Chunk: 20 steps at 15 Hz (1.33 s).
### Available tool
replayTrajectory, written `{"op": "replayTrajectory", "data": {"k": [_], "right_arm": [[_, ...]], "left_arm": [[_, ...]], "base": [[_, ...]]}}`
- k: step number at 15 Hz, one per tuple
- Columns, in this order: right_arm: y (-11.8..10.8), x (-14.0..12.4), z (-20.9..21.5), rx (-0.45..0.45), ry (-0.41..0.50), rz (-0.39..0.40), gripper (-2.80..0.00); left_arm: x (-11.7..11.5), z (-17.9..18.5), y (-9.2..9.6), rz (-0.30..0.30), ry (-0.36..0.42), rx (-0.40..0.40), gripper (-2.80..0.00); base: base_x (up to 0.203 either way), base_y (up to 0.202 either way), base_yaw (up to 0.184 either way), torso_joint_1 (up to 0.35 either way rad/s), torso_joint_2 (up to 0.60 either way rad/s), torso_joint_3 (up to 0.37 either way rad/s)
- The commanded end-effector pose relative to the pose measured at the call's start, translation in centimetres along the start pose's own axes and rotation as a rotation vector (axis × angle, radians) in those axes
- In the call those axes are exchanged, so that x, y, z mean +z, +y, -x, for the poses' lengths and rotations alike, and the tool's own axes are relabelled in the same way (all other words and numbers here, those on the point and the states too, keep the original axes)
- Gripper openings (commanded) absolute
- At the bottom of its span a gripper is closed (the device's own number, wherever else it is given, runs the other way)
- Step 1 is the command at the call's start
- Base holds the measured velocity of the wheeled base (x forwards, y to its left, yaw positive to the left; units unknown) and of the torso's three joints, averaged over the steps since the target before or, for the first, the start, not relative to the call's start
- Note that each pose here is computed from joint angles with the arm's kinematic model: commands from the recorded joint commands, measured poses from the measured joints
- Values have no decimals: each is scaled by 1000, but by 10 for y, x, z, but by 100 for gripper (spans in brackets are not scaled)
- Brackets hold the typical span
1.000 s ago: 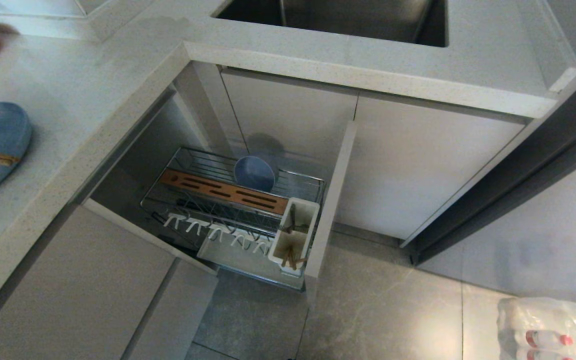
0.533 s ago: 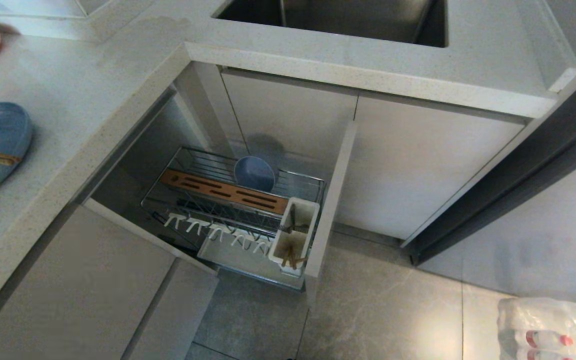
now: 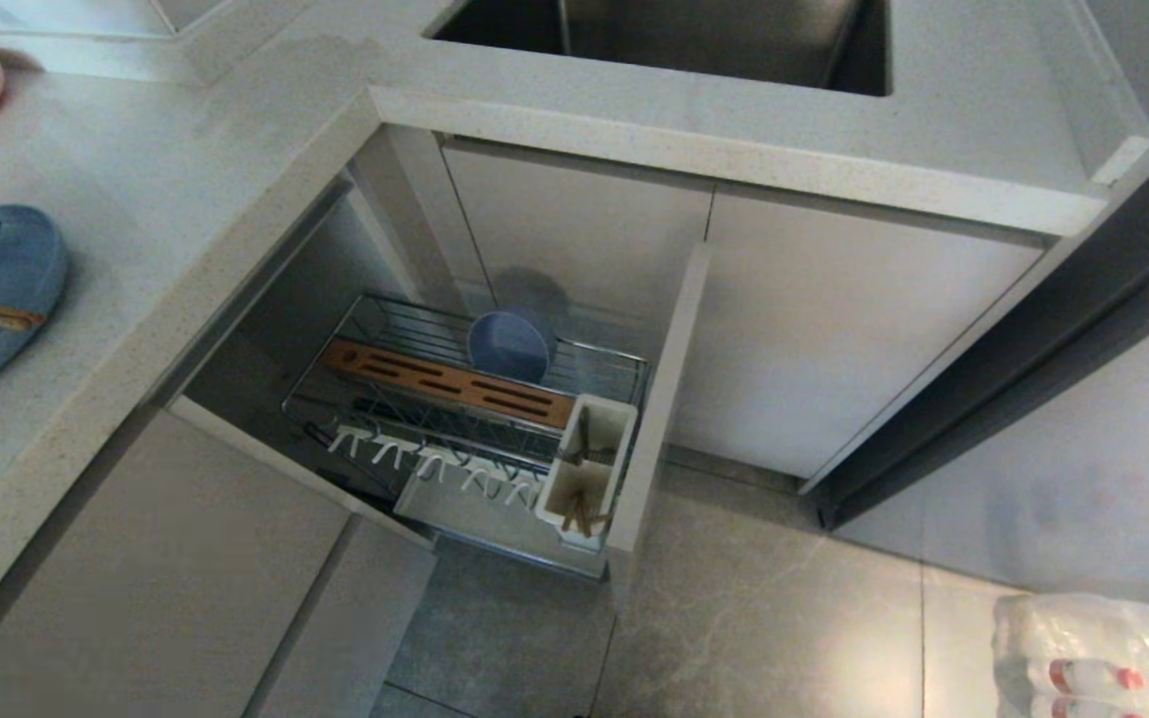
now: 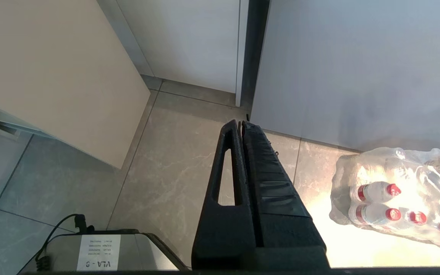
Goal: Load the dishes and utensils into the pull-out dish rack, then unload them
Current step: Pick up the chopsticks and place it in the cupboard
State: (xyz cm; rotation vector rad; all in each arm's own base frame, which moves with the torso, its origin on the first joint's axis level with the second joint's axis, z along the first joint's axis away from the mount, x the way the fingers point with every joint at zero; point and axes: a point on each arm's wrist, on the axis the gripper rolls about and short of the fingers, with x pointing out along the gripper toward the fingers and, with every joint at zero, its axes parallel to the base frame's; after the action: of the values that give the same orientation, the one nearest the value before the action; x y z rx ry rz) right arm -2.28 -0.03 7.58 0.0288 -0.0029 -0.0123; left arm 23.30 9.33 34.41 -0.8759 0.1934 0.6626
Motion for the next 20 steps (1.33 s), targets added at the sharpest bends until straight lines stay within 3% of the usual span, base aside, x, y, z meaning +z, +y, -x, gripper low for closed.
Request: {"op": "replayTrajectory", "data": {"k": [1, 5, 6, 20], "right_arm": [[0, 0, 0, 0, 1, 0, -280], [0, 0, 0, 0, 1, 0, -280], [0, 0, 0, 0, 1, 0, -280], [0, 0, 0, 0, 1, 0, -280]], "left_arm": [[-1, -4, 2, 5, 8, 16, 0], [-2, -5, 4, 3, 13, 24, 0], [-2, -5, 4, 3, 13, 24, -280], [-2, -3, 9, 9, 26, 24, -280]], "base": [[0, 0, 0, 0, 0, 0], [0, 0, 0, 0, 0, 0], [0, 0, 0, 0, 0, 0], [0, 0, 0, 0, 0, 0]]}}
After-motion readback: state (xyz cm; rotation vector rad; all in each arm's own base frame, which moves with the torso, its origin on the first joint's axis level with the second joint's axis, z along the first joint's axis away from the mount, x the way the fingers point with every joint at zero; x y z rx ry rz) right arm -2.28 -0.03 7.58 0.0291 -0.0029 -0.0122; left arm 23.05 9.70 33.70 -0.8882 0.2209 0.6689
